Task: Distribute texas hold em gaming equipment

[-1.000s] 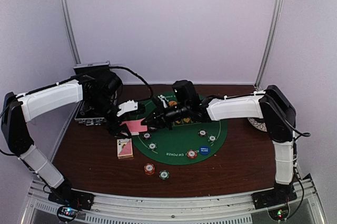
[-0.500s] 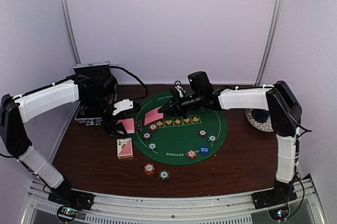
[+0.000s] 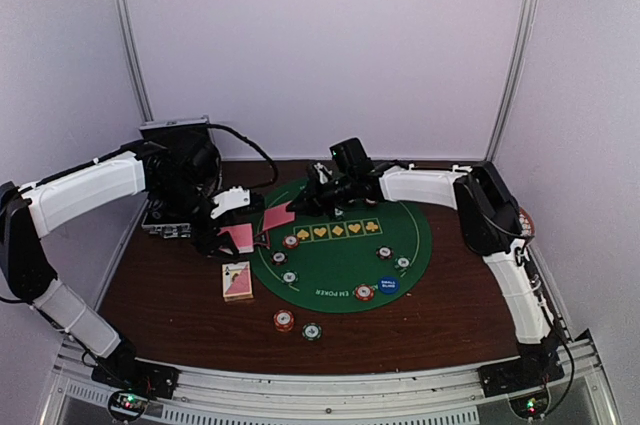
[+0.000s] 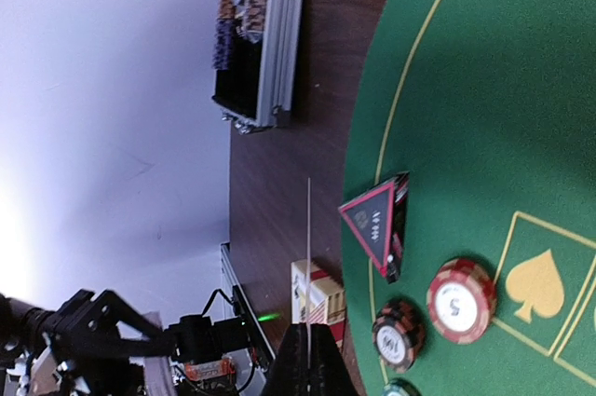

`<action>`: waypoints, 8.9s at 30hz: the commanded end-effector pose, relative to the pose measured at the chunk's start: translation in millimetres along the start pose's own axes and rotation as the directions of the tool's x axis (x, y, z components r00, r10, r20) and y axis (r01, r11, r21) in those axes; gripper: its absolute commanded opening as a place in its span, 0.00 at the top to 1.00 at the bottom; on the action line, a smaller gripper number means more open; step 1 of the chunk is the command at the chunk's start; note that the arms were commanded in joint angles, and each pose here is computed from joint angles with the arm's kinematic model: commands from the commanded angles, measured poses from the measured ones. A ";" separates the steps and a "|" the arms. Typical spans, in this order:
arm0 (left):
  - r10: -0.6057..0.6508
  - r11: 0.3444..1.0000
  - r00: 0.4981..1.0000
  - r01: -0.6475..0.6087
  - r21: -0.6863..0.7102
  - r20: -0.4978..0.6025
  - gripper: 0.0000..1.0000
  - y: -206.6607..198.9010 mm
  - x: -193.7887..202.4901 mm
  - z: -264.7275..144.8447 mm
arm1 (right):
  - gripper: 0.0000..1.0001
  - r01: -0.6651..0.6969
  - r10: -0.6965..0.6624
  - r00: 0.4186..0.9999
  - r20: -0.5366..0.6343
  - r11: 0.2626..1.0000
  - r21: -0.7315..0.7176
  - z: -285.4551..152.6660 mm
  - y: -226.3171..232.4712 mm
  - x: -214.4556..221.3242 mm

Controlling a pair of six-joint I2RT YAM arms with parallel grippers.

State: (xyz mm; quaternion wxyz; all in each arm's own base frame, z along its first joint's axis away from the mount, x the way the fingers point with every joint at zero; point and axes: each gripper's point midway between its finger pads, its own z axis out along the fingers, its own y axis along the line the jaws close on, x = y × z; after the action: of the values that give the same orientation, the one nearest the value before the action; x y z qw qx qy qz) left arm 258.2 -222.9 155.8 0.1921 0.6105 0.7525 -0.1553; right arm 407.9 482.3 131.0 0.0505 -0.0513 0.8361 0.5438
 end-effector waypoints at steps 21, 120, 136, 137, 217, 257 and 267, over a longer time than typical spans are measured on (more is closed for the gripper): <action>-0.004 1.000 0.999 0.004 0.012 0.037 0.73 -4.7 -4.1 -6.7 | 0.56 0.154 -0.172 0.984 0.047 0.954 0.259 29.2 -27.4 -25.8; -0.046 0.999 0.996 0.047 -0.002 0.081 0.79 10.6 -29.0 -16.0 | 0.63 0.061 -0.082 0.992 -0.097 0.978 -0.200 3.5 87.8 110.1; -0.046 0.999 0.997 0.046 -0.003 0.061 0.79 10.9 -23.7 -11.6 | 0.88 0.065 -0.087 0.992 -0.087 0.971 -0.228 -14.5 106.4 107.5; -0.044 0.999 0.997 0.045 -0.005 0.060 0.79 11.2 -23.4 -11.6 | 0.91 0.064 -0.086 0.992 -0.088 0.971 -0.232 -15.1 107.2 107.2; -0.063 0.998 0.997 0.063 -0.002 0.032 0.82 14.5 -21.6 -9.4 | 0.26 0.153 -0.145 0.981 0.131 0.986 -0.058 -74.9 61.4 38.4; -0.067 0.998 0.996 0.067 0.002 0.063 0.82 16.0 -30.6 -13.3 | 0.30 0.033 -0.074 0.990 -0.119 0.948 -0.318 39.2 104.5 115.3; -0.066 0.998 0.996 0.066 0.002 0.058 0.83 14.9 -28.4 -12.4 | 0.33 0.005 -0.056 0.986 -0.155 0.951 -0.309 55.2 98.3 117.8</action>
State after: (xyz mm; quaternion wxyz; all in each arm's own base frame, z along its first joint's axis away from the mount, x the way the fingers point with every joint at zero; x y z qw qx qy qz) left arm 271.2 -232.5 169.6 0.1884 0.5822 0.7724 -0.1703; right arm 284.0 562.9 177.1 -0.0098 -0.1049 0.7497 0.6534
